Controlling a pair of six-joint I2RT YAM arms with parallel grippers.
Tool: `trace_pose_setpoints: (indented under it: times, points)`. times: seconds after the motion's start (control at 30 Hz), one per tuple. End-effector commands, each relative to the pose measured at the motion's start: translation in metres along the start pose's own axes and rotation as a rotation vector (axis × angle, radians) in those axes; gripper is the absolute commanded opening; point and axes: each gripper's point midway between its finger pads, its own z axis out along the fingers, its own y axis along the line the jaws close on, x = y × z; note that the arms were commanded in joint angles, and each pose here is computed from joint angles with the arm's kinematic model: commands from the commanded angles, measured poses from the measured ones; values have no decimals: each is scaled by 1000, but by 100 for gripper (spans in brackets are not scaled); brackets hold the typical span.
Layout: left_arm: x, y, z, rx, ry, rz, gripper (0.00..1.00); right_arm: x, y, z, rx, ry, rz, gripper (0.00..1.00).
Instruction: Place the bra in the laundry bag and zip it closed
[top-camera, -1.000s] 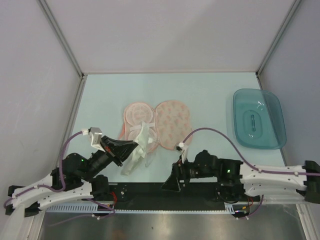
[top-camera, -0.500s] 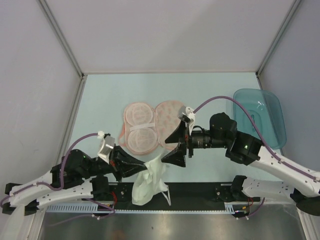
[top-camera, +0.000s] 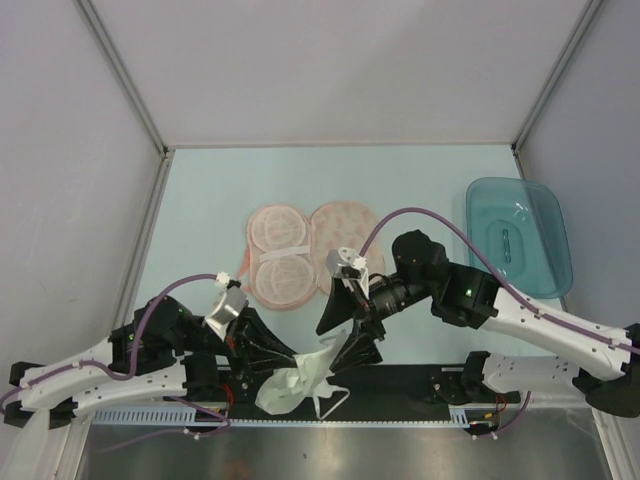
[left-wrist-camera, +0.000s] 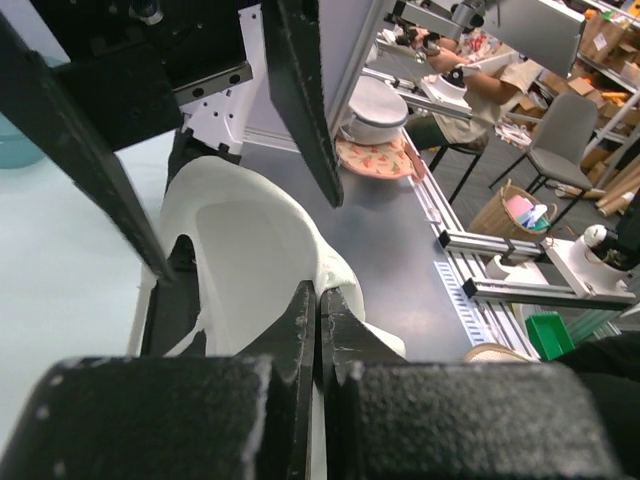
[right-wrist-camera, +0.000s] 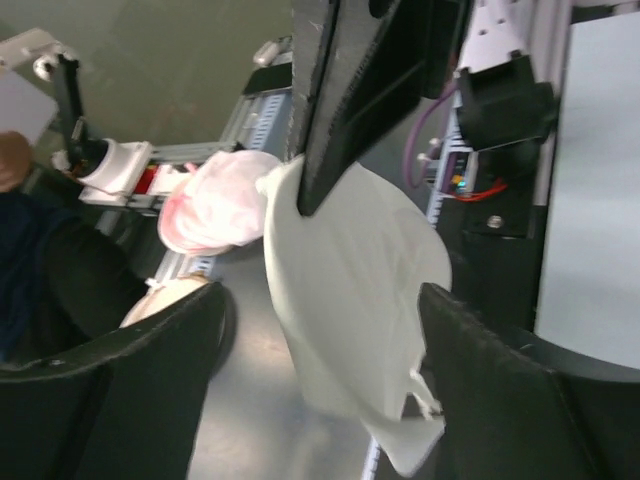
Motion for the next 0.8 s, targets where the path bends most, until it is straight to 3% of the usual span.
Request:
trace_pose_setpoints:
  times: [0.0, 0.1, 0.23, 0.33, 0.37, 0.4, 0.47, 0.5, 0.57, 0.6, 0.67, 0.77]
  points:
    - [-22, -19, 5, 93, -46, 29, 0, -12, 13, 11, -84, -38, -16, 77]
    - [-23, -18, 8, 90, -42, 26, 0, -13, 15, 17, -118, -32, 0, 58]
    - [-29, -20, 8, 88, -55, 39, 0, -6, 18, 25, -151, -5, 20, 48]
    - [-34, -19, 8, 76, -63, 48, 0, 1, 21, 26, -186, 4, 39, 22]
    - [-34, -18, 7, 71, -62, 49, 0, 4, 21, 26, -190, 2, 52, 2]
    - [-36, -16, 7, 56, -67, 49, 2, 5, 21, 25, -190, 1, 55, 0]
    - [-39, -12, 6, 25, -76, 44, 20, 6, 20, 23, -174, -10, 63, 0]
    - [-39, -5, 6, -17, -82, 36, 48, 6, 19, 21, -166, -14, 66, 0]
    - [-39, 1, 1, -61, -94, 24, 73, 7, 10, 15, -130, -20, 86, 0]
    - [-41, 8, -1, -106, -110, 15, 80, 9, 8, 11, -115, -23, 85, 0]
    - [-44, 16, -11, -175, -135, -3, 83, 14, -4, 3, -60, -15, 112, 0]
    - [-48, 51, -34, -423, -216, -144, 89, 20, -16, -11, 28, -13, 109, 0]
